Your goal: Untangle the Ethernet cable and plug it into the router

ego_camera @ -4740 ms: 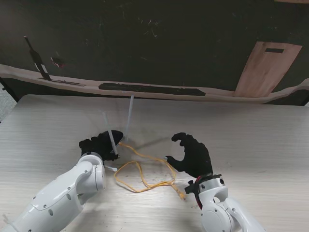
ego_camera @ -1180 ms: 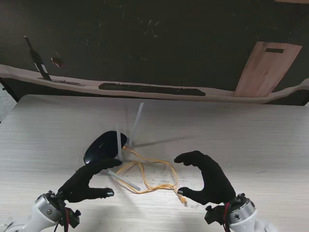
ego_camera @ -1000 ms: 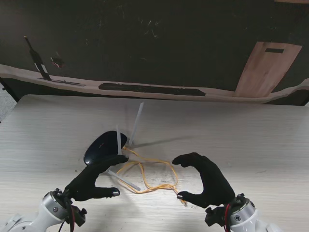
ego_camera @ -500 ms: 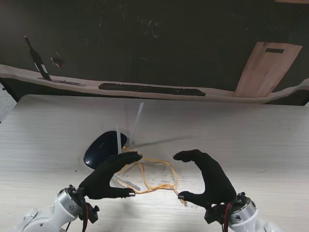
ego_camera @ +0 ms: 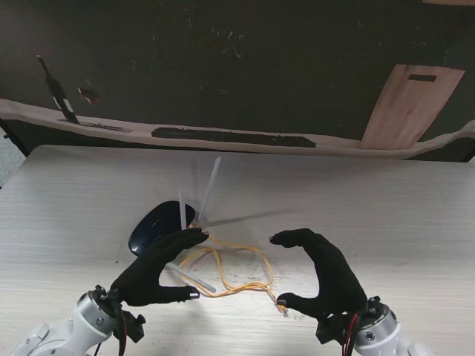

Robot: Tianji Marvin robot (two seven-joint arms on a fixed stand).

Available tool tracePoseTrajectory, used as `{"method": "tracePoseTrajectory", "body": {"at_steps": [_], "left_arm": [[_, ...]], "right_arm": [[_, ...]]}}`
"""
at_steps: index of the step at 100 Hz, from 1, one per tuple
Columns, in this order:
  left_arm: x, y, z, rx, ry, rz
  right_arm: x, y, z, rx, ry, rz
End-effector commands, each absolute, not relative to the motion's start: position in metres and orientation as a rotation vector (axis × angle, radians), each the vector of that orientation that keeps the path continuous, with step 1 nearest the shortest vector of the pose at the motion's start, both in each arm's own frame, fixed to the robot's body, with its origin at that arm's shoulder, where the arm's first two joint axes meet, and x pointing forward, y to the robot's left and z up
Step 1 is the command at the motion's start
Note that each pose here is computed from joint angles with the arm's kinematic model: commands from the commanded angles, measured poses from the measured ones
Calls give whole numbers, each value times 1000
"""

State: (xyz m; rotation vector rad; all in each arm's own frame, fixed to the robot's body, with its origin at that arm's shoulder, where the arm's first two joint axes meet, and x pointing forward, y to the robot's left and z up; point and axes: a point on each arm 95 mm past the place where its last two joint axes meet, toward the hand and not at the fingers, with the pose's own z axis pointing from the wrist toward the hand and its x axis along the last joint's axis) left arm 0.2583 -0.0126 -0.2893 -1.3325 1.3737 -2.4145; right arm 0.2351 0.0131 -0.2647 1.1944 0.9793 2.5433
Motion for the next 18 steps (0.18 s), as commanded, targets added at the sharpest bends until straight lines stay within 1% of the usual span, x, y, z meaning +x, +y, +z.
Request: {"method": "tracePoseTrajectory", "body": {"at_steps": [1,18], "left_arm": [[256,-13,-290,-1342,1376,-2415],[256,-12,-290,-1341,1364,-2412]], "right_arm": [[232,15,-263,1191,983,2555],[232,16,-262,1193,979,2554]]}}
